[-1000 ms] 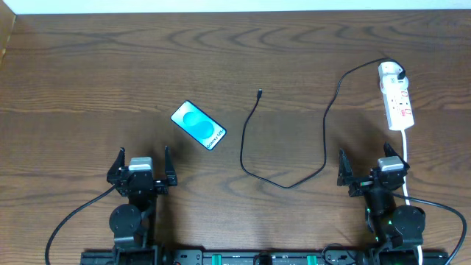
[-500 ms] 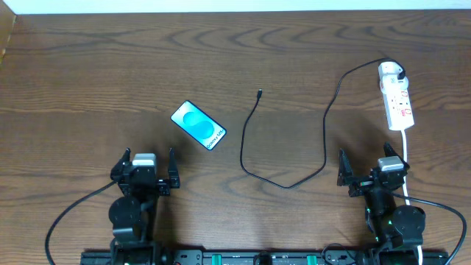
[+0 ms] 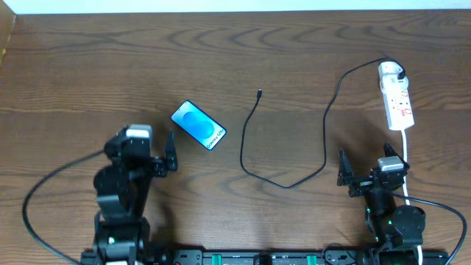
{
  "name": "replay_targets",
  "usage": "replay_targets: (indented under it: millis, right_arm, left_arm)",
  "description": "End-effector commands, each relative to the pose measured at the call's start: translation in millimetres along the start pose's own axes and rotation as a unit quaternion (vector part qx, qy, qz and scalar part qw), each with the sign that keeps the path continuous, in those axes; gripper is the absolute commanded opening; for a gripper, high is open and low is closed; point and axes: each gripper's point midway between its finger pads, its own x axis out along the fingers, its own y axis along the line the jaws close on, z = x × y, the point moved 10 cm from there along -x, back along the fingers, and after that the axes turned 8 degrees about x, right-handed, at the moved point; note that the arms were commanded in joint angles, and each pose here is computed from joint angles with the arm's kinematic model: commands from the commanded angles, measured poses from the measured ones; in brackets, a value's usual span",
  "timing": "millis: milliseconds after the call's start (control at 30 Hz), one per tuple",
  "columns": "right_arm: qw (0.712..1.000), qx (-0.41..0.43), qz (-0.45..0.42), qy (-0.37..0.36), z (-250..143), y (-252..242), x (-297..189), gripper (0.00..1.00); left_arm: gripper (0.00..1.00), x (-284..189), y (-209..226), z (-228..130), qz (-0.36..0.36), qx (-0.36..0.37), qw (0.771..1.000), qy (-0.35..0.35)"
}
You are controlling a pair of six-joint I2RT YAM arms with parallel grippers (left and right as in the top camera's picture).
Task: Plug charger to phone and switch on socket
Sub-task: 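Move the left gripper forward over the blue-screened phone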
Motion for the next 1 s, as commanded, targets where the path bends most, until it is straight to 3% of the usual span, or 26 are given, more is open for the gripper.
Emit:
replay_targets:
  millis: [0,333,600,733,967]
  right_arm:
    - [1.0,-0.002,-0.001,0.001,-1,0,0,0.99]
    - [1.0,-0.002,-0.001,0.001,-1,0,0,0.99]
    - [1.0,-0.002,-0.001,0.001,-1,0,0,0.99]
    - [1.0,-0.002,-0.001,0.001,-1,0,0,0.99]
    - [1.0,-0.002,-0.001,0.001,-1,0,0,0.99]
  left_arm:
    - [0.98,10,3,22,-0.028,-0.009,1.0,0.007]
    - [0.98,51,13,69,-0.092,-0.042,0.99,0.097]
    - [0.98,91,22,109,-0.149,-0.073,0.964,0.206]
    - [0.98,105,26,119,-0.16,-0.087,0.947,0.263]
    - [0.98,112,25,112,-0.174,-0.099,0.933,0.3]
